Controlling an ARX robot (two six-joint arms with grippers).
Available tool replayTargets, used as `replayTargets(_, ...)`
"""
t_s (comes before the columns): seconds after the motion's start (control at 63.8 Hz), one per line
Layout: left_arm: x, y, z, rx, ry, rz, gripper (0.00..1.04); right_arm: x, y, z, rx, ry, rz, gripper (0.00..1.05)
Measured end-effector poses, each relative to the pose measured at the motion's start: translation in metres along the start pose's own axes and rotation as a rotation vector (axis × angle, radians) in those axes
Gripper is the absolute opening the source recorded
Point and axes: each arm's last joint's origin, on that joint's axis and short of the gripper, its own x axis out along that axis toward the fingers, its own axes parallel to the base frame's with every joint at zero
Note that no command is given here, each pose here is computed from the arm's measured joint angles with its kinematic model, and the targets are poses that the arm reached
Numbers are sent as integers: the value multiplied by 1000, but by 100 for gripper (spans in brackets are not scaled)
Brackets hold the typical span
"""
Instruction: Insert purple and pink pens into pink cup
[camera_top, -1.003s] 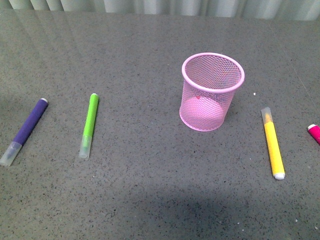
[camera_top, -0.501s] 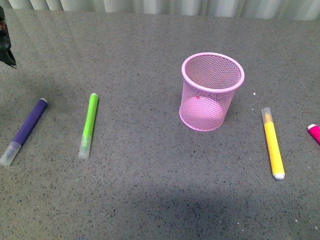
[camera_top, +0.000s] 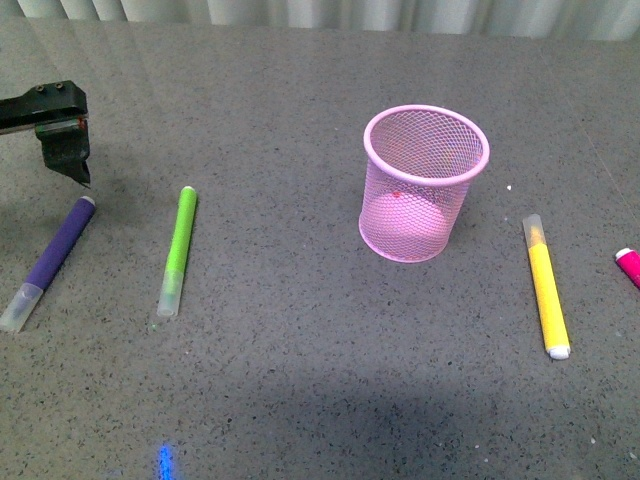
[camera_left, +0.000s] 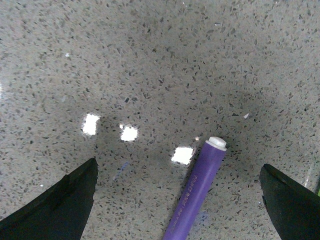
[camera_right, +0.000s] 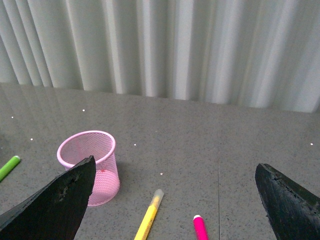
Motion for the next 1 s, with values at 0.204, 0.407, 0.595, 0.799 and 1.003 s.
replayTargets(0.204, 12, -7, 2, 17, 20, -15, 97, 0, 0, 0, 0, 0, 0, 97)
replayTargets(0.407, 21, -12, -2, 33, 47, -21, 97, 0, 0, 0, 0, 0, 0, 97)
replayTargets(0.595, 28, -13, -6, 42, 62, -23, 97, 0, 0, 0, 0, 0, 0, 97)
replayTargets(0.799, 31, -14, -6, 46, 62, -23, 97, 0, 0, 0, 0, 0, 0, 97)
replayTargets(1.003, 33, -13, -7, 46, 64, -19, 97, 0, 0, 0, 0, 0, 0, 97)
